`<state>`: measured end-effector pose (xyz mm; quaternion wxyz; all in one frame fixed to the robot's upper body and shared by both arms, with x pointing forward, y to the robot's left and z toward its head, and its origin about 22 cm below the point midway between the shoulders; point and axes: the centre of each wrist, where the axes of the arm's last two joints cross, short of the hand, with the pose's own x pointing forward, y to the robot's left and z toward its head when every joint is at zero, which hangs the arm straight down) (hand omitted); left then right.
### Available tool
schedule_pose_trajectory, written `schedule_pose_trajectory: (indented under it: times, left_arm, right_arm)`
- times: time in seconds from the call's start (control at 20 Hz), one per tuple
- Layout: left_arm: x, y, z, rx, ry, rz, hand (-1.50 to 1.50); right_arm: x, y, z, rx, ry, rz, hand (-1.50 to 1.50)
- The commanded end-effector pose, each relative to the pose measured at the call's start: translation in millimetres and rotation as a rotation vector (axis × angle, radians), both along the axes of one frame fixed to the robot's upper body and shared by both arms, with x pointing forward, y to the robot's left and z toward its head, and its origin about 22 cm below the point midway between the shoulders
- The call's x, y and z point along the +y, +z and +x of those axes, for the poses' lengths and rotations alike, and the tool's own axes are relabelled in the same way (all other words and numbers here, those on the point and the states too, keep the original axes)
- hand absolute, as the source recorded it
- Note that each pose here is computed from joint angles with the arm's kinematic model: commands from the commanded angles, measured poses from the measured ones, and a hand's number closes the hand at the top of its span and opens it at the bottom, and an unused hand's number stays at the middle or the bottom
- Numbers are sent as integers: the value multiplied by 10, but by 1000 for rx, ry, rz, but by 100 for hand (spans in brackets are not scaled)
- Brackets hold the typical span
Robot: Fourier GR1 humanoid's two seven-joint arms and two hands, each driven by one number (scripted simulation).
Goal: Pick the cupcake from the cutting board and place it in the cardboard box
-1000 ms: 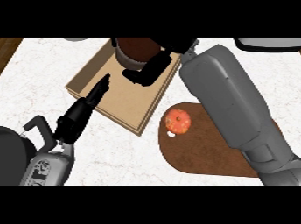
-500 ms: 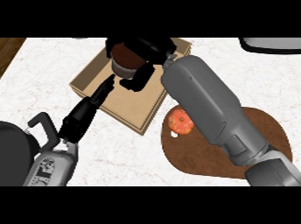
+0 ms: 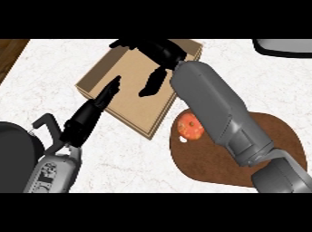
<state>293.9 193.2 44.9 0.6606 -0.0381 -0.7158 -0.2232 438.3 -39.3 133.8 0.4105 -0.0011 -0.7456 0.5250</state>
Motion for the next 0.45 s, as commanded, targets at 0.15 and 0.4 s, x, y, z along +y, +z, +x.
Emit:
schedule_pose_trajectory:
  times: [0.15,0.4]
  left_arm:
    - [48,32,20,5,22,-7,0]
    - [-21,-11,-37,-11,9,1,0]
  right_arm:
    - [-226,-75,97,183,-45,403,-150]
    - [-438,144,245,303,-54,570,-150]
